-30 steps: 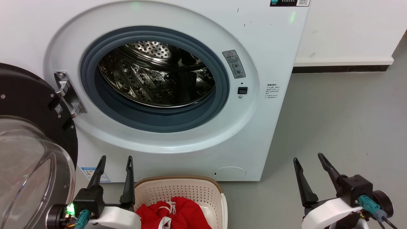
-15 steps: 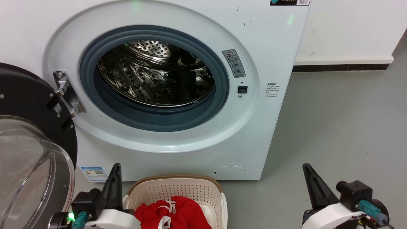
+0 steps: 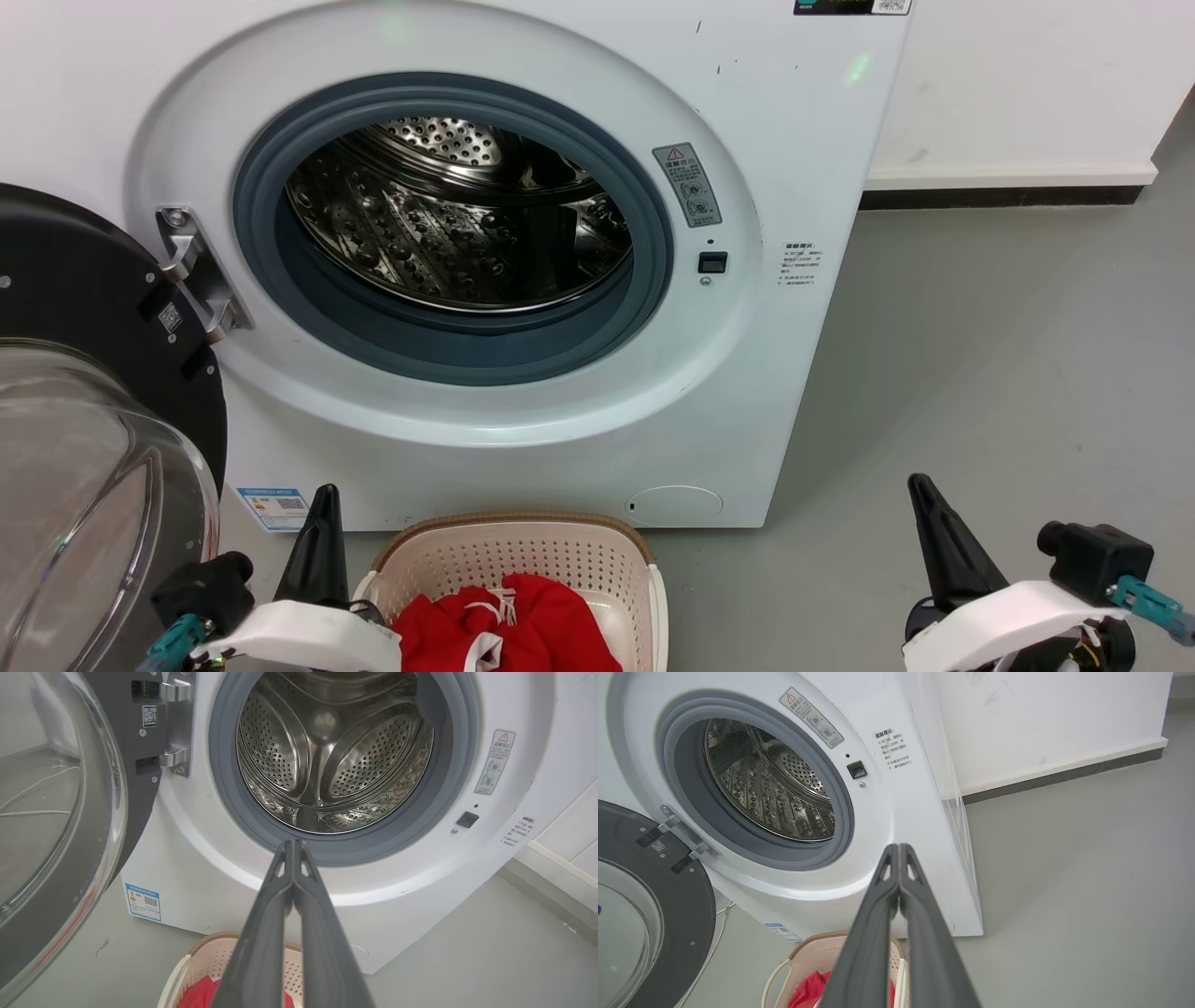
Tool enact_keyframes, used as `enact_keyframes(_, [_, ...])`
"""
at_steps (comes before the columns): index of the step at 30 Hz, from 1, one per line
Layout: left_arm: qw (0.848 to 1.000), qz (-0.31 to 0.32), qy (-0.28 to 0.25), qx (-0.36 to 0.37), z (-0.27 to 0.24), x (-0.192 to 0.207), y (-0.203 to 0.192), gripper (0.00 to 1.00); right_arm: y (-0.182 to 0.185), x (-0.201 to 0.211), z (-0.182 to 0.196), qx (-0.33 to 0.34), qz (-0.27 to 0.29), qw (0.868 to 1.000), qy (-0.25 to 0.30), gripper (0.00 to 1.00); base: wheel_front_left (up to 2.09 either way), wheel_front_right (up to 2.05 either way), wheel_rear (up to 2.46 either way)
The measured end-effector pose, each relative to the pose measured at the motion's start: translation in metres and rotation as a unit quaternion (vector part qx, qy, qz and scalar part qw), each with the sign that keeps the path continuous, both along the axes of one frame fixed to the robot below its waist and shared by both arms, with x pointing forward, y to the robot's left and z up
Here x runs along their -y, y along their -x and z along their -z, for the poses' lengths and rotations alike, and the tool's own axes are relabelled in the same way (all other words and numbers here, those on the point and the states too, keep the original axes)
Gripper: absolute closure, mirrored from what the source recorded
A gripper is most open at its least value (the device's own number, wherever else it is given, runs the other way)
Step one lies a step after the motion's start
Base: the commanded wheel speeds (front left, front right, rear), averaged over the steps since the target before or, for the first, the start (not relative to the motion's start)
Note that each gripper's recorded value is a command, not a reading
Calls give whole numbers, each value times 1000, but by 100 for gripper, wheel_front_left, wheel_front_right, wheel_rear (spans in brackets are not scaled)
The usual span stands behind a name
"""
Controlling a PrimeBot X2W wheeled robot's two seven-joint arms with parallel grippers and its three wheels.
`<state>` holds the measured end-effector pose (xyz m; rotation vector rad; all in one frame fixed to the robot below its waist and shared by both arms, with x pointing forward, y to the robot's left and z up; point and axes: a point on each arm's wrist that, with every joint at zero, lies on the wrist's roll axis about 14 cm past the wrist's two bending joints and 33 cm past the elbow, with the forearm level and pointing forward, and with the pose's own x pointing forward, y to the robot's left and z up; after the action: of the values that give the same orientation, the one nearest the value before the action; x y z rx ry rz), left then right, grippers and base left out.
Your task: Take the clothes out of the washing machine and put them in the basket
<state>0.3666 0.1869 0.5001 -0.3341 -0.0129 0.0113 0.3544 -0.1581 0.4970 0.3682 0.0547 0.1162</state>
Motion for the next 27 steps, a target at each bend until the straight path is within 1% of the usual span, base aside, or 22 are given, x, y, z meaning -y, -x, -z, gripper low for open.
enact_keyframes(3, [1000, -1, 18, -3, 1, -1, -1, 100, -1, 1, -1, -2, 3, 1000, -19, 100, 0, 0, 0])
enact_keyframes(4, [999, -1, 36, -6, 1, -1, -1, 100, -2, 3, 0, -4, 6, 999, -35, 100, 0, 0, 0])
enact_keyframes(12, [994, -8, 104, -13, 3, -5, -4, 100, -5, 8, 0, -11, 17, 995, -101, 100, 0, 0, 0])
enact_keyframes(17, [990, -12, 142, -19, 5, -6, -5, 100, -8, 11, -2, -13, 22, 990, -138, 100, 0, 0, 0])
enact_keyframes(18, [990, -12, 142, -19, 5, -6, -5, 100, -8, 11, -2, -13, 22, 990, -138, 100, 0, 0, 0])
enact_keyframes(19, [987, -13, 158, -21, 6, -7, -5, 100, -8, 12, -1, -15, 24, 988, -152, 100, 0, 0, 0])
enact_keyframes(27, [976, -13, 215, -25, 6, -7, -7, 100, -12, 16, -3, -18, 32, 978, -207, 100, 0, 0, 0])
